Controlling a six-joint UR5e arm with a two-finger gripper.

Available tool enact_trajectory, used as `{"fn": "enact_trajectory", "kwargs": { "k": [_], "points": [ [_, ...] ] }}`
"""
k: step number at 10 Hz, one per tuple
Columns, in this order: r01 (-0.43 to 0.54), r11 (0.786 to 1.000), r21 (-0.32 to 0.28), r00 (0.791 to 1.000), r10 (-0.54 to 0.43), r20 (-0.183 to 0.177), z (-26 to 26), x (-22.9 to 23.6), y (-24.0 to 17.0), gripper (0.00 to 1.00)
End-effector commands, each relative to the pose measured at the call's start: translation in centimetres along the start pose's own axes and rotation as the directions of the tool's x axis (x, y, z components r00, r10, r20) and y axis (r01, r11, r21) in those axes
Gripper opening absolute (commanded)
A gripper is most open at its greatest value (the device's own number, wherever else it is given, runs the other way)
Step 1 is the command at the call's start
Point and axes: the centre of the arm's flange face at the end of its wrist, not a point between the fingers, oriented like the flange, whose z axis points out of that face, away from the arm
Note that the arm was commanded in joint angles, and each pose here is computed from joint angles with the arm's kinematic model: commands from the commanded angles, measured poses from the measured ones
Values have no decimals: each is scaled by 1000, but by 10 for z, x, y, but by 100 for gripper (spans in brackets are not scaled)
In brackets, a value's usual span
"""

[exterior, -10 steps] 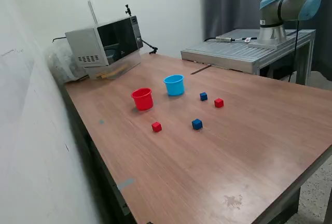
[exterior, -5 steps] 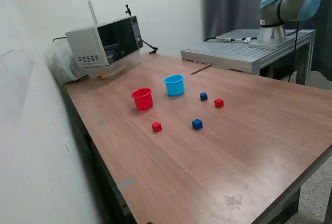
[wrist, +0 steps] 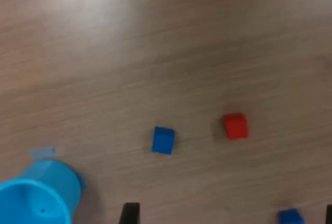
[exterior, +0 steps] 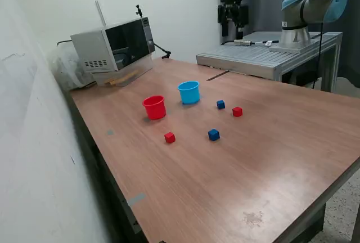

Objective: Place red objects in the red bin, and blue objects in the blue bin.

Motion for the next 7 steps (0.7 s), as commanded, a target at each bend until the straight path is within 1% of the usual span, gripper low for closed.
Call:
{"fn": "enact_trajectory", "kwargs": {
  "k": [1, 2, 3, 4, 7],
  "points": [
    [-84, 996, 16, 996, 84, 8, 80, -21, 27, 100],
    [-135, 991, 22, 991, 135, 15, 113, -44, 36, 100],
    [-168, 984, 51, 986, 167, 27, 142, -62, 45, 100],
    [-173, 984, 54, 985, 171, 29, 162, -64, 48, 100],
    [-170, 984, 57, 985, 168, 33, 182, -61, 50, 100]
  ]
}}
